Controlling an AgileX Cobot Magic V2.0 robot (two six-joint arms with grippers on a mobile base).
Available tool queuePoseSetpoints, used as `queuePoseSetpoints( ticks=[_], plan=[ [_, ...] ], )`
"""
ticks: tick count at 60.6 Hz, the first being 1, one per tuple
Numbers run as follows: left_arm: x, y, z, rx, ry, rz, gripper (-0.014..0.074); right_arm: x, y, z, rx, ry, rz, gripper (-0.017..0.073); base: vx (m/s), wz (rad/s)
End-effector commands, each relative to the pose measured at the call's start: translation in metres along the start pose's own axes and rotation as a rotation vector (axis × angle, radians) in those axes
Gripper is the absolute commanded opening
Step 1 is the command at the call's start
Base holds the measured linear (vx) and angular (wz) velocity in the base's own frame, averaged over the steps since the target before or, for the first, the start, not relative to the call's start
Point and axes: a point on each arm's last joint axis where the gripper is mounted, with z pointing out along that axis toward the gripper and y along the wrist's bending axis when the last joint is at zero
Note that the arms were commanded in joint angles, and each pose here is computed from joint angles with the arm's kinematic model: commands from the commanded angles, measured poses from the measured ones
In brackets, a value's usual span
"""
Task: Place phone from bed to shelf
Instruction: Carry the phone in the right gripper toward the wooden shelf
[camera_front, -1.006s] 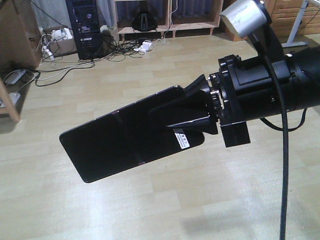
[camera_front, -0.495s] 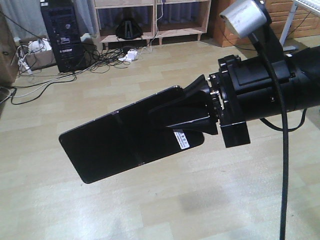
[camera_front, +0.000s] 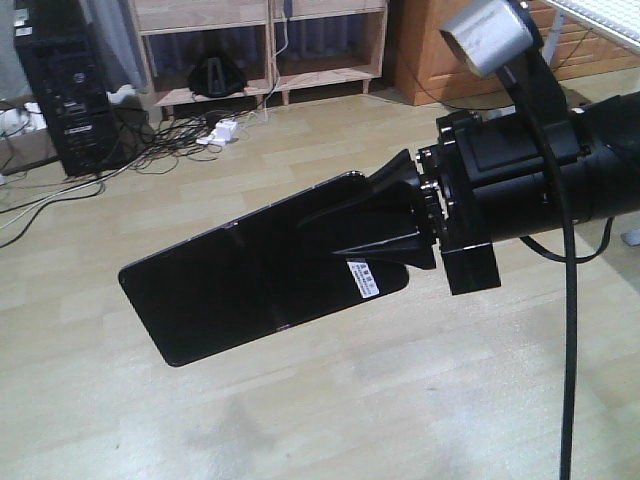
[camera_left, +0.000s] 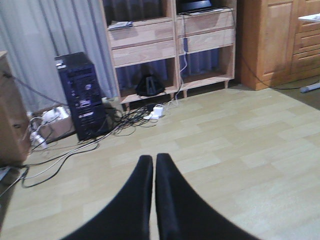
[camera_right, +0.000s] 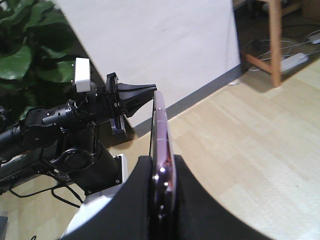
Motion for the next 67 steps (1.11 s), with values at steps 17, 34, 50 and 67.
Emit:
queuePoseSetpoints(
  ticks=[17,34,50,67],
  plan=[
    [-0.0142,0.0016,-0.003,-0.009,-0.107,-0.014,0.0001,-0.0137,0.0212,-0.0085,-0.087,-0.073,-0.029,-0.0002,0.38,-0.23],
    [-0.0142,0.0016,-0.003,-0.009,-0.107,-0.014,0.0001,-0.0137,0.0212,-0.0085,-0.087,-0.073,-0.029,-0.0002,0.39,-0.28],
    [-0.0142,0.0016,-0.003,-0.009,-0.107,-0.014,0.0001,-0.0137,0.0212,-0.0085,-0.087,-0.073,-0.029,-0.0002,0.41,-0.23],
    [-0.0142,0.0016,-0.003,-0.009,-0.107,-0.014,0.0001,-0.0138,0.0212,-0.0085,-0.088,-0.074,-0.029,-0.0002,0.42,-0.13]
  ],
)
